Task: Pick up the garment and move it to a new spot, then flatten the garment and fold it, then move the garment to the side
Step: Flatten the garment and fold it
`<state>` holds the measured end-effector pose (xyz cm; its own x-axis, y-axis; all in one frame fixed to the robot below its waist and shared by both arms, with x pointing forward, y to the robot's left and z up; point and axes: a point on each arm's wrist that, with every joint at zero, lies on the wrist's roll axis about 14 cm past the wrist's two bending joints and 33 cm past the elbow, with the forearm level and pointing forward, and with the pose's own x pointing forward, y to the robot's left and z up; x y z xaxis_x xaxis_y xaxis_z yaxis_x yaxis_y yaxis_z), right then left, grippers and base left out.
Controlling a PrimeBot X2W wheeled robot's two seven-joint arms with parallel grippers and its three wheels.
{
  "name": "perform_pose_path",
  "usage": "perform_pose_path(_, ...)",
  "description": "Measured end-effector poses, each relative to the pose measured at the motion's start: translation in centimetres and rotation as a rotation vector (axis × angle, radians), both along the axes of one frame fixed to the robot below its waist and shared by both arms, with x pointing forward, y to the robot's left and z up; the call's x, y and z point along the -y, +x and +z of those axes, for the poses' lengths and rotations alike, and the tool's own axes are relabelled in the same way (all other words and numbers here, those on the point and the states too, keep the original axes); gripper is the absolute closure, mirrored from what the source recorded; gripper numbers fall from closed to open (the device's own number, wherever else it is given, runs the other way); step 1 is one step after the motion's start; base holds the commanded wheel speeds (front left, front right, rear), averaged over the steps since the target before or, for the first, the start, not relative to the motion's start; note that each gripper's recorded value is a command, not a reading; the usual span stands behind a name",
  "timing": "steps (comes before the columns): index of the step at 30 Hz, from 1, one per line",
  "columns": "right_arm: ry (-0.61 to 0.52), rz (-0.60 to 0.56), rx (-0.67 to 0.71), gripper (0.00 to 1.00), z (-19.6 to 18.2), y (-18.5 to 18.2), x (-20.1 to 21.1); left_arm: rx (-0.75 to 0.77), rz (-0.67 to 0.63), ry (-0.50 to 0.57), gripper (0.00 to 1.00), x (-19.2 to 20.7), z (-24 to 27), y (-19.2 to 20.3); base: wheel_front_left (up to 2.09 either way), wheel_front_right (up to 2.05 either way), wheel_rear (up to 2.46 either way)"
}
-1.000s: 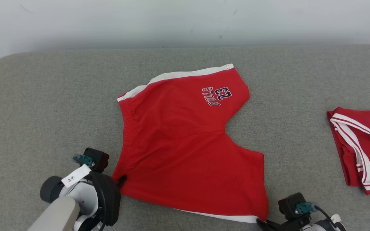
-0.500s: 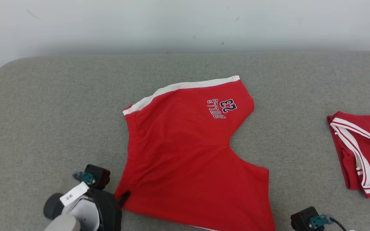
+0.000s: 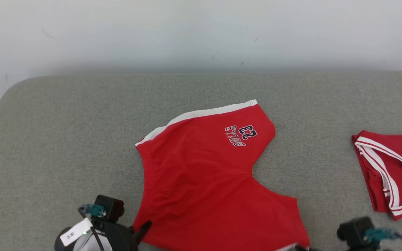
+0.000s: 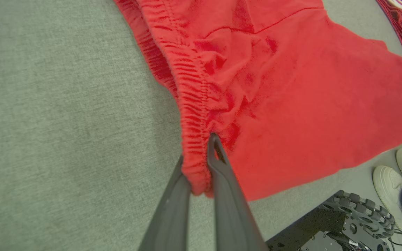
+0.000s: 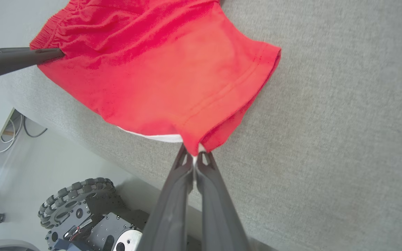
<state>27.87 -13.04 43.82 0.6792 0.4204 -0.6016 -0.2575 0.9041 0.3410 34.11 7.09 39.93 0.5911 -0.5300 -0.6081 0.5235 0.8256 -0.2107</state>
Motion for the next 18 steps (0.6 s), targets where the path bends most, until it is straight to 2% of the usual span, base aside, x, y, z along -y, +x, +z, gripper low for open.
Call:
perform_pose_path(5,-0.028,0.011,0.1,1.0,2.8,3.4,1.2,0.033,0.069,-0.021,1.0,0.3,1.4,2.0,0.0,0.0,0.0)
perform_pose_path(11,-0.067,0.049,0.155,1.0,5.0,8.2,1.9,0.099,0.124,-0.048,1.0,1.0,4.2,6.2,0.0,0.0,0.0)
perform_pose_path(18,-0.113,0.076,0.191,1.0,6.6,14.1,2.2,0.083,0.19,-0.076,1.0,1.2,4.3,8.5,0.0,0.0,0.0)
